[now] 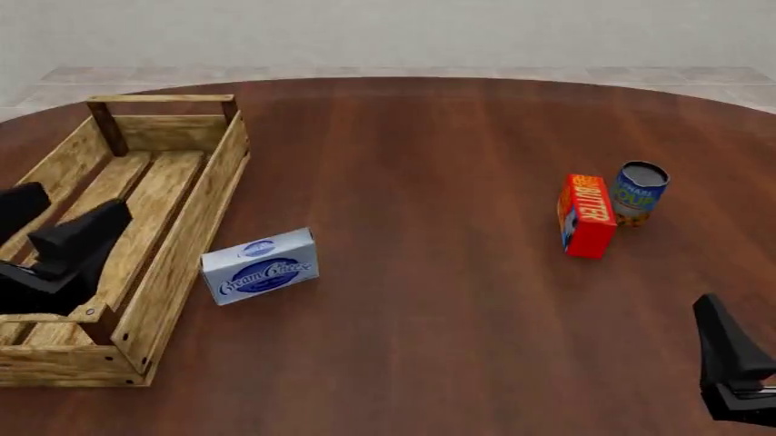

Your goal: Pick up the cream cheese and put it in the tray.

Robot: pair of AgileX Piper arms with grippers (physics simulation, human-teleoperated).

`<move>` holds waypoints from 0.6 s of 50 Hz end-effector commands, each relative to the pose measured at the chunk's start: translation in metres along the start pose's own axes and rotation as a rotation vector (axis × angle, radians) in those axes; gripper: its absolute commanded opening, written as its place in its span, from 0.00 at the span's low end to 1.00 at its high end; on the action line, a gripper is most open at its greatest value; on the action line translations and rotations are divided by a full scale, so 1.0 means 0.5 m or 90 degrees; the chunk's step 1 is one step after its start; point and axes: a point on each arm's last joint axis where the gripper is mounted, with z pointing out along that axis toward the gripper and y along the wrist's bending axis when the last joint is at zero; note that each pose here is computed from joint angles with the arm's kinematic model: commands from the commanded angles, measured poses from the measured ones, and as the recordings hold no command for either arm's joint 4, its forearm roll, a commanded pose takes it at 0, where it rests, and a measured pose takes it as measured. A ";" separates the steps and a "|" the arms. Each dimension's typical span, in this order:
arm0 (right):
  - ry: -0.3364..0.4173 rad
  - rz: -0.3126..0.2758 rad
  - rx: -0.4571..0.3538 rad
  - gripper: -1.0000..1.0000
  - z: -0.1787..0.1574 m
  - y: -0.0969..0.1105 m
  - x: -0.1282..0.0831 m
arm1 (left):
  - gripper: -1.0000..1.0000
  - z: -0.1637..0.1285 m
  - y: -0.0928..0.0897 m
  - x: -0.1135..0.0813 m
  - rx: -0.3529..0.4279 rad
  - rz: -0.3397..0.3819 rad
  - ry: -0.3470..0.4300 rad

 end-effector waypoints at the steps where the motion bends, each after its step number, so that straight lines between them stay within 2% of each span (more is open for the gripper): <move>1: 0.001 0.002 0.000 1.00 0.000 0.000 0.001 | 1.00 0.040 -0.012 -0.023 0.031 0.011 0.030; 6: -0.003 -0.004 0.000 1.00 -0.001 0.000 -0.001 | 1.00 0.049 -0.013 -0.033 0.034 0.042 0.044; 10: 0.004 0.006 0.001 1.00 0.001 0.000 0.001 | 1.00 0.058 -0.012 -0.032 0.031 0.042 0.058; 13: -0.003 -0.004 0.000 1.00 -0.001 0.000 -0.001 | 1.00 0.072 -0.017 -0.023 0.044 0.074 0.089; 17: 0.004 0.005 0.001 1.00 0.001 0.000 0.001 | 1.00 0.078 -0.016 -0.031 0.041 0.064 0.103; 21: -0.003 -0.004 0.000 1.00 -0.001 0.000 -0.001 | 1.00 0.084 -0.019 -0.027 0.052 0.101 0.123; 27: 0.001 0.001 0.000 1.00 0.000 0.000 0.000 | 1.00 0.088 -0.021 -0.054 0.058 0.111 0.137; 30: -0.001 -0.001 0.000 1.00 0.000 0.000 0.000 | 1.00 0.102 -0.025 -0.054 0.067 0.122 0.157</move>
